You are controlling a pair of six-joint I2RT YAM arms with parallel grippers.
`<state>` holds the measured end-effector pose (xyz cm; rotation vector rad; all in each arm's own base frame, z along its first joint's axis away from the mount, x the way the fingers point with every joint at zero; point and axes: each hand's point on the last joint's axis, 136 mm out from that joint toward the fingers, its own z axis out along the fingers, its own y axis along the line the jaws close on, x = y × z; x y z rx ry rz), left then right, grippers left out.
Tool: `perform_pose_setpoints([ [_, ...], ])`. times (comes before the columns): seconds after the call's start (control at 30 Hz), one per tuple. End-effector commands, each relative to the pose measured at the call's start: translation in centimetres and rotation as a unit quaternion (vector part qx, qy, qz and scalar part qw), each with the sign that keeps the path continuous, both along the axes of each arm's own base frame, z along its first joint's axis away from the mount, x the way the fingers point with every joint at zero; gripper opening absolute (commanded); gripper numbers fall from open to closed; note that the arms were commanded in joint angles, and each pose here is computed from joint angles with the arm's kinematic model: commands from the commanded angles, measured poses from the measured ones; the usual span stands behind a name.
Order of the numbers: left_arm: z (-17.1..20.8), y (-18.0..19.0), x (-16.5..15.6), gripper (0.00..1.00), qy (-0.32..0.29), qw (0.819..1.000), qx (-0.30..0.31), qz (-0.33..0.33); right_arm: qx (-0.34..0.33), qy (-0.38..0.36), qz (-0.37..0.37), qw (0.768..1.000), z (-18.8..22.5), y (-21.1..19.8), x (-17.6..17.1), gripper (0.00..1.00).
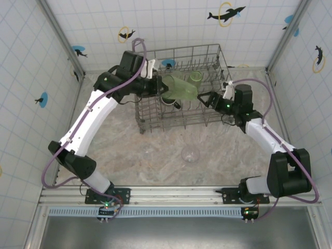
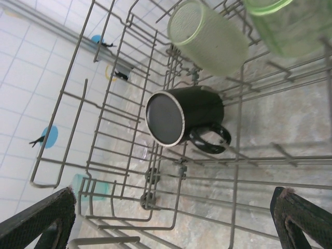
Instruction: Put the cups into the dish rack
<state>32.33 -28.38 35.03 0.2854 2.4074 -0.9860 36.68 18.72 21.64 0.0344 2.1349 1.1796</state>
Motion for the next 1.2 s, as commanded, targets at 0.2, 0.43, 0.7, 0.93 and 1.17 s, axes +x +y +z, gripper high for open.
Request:
perform_pose_setpoints([
  [0.2, -1.6, 3.0, 5.5, 0.00, -0.040, 0.997, -0.032, 0.054, 0.028, -0.011, 0.017, 0.999, -0.1, 2.8, -1.7, 1.00],
  [0.43, -3.8, 5.1, 8.7, 0.00, -0.030, 0.994, -0.067, 0.079, 0.023, -0.012, 0.022, 0.999, -0.4, 4.9, -3.9, 1.00],
  [0.7, -4.3, 3.7, 10.1, 0.00, -0.023, 0.993, -0.100, 0.062, 0.021, -0.014, 0.035, 0.999, 0.1, 6.7, -5.9, 1.00],
  [0.93, -4.2, 2.3, 11.5, 0.00, -0.029, 0.988, -0.141, 0.050, -0.007, -0.027, -0.007, 1.000, 1.3, 5.2, -4.3, 1.00],
  [1.17, -4.9, 1.0, 13.2, 0.00, -0.023, 0.981, -0.186, 0.048, 0.052, -0.026, -0.053, 0.997, 3.9, 1.7, -0.3, 1.00],
])
